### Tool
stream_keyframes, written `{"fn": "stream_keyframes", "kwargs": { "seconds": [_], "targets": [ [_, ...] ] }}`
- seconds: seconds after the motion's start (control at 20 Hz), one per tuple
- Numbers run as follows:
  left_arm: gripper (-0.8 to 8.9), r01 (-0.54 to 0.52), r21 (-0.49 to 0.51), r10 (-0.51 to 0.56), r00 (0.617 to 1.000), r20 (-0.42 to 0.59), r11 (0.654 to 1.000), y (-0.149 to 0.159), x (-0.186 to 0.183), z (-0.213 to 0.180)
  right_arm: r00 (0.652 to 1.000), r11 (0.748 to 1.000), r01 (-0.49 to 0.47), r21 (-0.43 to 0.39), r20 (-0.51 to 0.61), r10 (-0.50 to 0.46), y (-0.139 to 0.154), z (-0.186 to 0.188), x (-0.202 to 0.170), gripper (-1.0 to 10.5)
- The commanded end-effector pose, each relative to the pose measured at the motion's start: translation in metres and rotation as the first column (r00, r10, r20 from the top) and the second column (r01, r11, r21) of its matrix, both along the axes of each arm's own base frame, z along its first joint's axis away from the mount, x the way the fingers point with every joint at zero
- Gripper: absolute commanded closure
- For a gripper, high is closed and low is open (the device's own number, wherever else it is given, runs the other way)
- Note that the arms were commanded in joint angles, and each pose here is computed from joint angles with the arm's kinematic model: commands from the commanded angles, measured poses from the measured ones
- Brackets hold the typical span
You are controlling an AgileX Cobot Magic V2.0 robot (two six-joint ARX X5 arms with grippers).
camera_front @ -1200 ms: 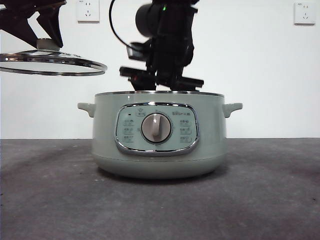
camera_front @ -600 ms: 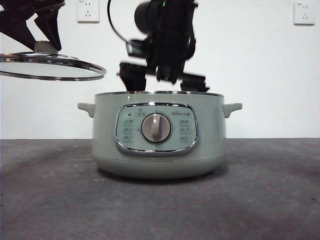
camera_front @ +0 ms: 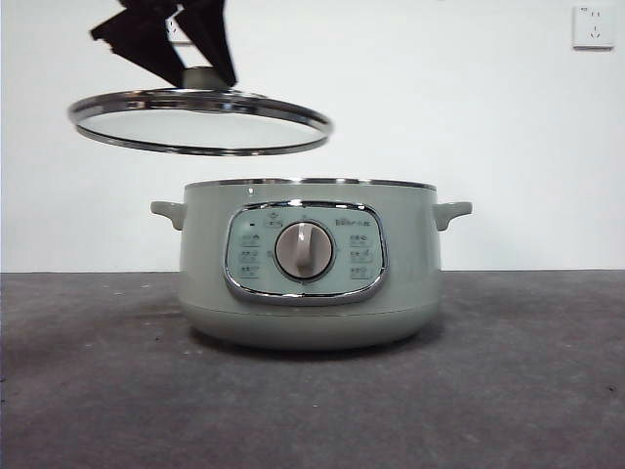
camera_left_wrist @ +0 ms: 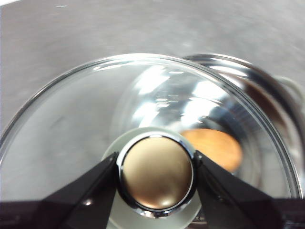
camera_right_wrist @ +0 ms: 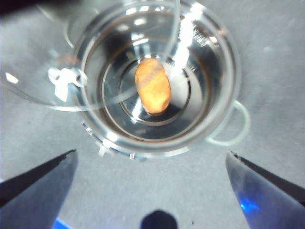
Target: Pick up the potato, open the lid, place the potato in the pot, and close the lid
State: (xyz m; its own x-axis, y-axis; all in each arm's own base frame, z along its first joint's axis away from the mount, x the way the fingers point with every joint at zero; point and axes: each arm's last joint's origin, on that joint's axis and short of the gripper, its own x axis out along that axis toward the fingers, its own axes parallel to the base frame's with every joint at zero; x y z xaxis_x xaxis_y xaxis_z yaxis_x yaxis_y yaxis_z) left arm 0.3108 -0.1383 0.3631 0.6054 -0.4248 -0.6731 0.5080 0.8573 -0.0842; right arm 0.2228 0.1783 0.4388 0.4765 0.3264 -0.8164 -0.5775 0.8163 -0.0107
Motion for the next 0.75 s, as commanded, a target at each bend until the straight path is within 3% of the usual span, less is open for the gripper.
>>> {"fn": "stream_keyframes", "kwargs": {
  "seconds": [0.05, 0.4, 0.75],
  "targets": [
    [8.22, 0.047, -0.014, -0.046, 0.999, 0.017, 0.999, -0.017, 0.003, -0.004, 1.000, 1.000, 0.011, 0.001, -0.012, -0.010, -0.017, 0.002, -0.022, 2.5],
    [8.22, 0.149, -0.020, -0.148, 0.989, 0.029, 0.989, -0.058, -0.001, -0.017, 0.997, 0.998, 0.068, -0.010, -0.040, -0.069, -0.068, -0.025, -0.084, 2.5],
    [8.22, 0.169, -0.017, -0.169, 0.985, 0.028, 0.985, -0.074, 0.008, -0.033, 0.988, 0.989, 0.142, 0.032, -0.065, -0.140, -0.099, -0.050, -0.121, 2.6]
  ]
}}
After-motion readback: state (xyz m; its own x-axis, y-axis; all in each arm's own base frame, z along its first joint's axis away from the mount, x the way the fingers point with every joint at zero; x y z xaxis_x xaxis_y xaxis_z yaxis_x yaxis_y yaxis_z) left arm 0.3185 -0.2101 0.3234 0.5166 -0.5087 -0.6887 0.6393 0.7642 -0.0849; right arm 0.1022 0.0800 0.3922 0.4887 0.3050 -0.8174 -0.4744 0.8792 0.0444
